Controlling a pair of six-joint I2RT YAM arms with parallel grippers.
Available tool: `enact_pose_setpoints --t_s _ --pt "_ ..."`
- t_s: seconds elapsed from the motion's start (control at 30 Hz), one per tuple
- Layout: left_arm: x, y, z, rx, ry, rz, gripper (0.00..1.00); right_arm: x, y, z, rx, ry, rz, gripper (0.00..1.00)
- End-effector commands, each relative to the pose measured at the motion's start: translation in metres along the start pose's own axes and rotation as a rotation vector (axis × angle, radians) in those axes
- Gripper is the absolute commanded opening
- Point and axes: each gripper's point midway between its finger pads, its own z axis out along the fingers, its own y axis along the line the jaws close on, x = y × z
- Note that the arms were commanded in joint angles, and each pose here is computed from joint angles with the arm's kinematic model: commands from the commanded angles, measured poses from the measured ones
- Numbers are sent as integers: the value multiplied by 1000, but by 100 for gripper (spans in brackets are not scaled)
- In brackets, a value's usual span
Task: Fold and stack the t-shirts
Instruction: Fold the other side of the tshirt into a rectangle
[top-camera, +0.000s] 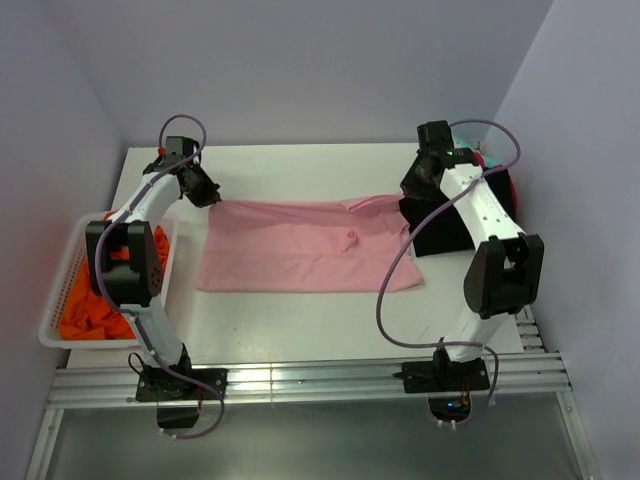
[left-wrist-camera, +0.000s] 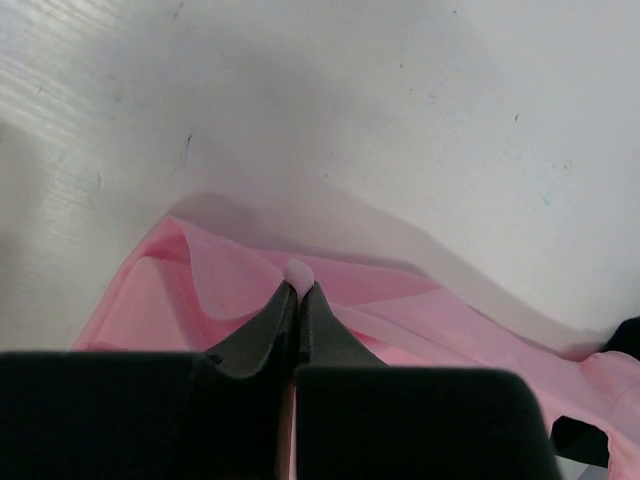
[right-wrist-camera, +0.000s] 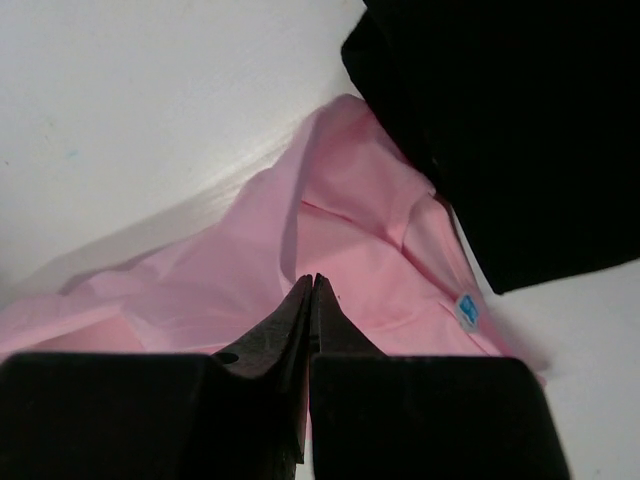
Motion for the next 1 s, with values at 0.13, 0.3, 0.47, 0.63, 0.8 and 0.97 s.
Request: enact_pose_setpoints --t_s 0.13,0.3,0.47,0.63,0.8,0.97 --pt "2 11 -38 3 -80 28 0 14 -16 -36 -46 -72 9 0" --pt "32 39 -46 -25 -65 19 0 55 -40 -30 -24 -25 17 0" --pt "64 64 -51 -55 -41 15 5 99 -72 -27 16 7 33 0" --pt "87 100 -55 -149 -61 -7 99 139 -103 -24 74 49 85 32" --pt "80 97 -69 -145 -96 -10 99 151 -117 -30 99 61 83 96" --pt "67 82 -77 -122 -105 -9 100 146 -110 -43 64 50 80 96"
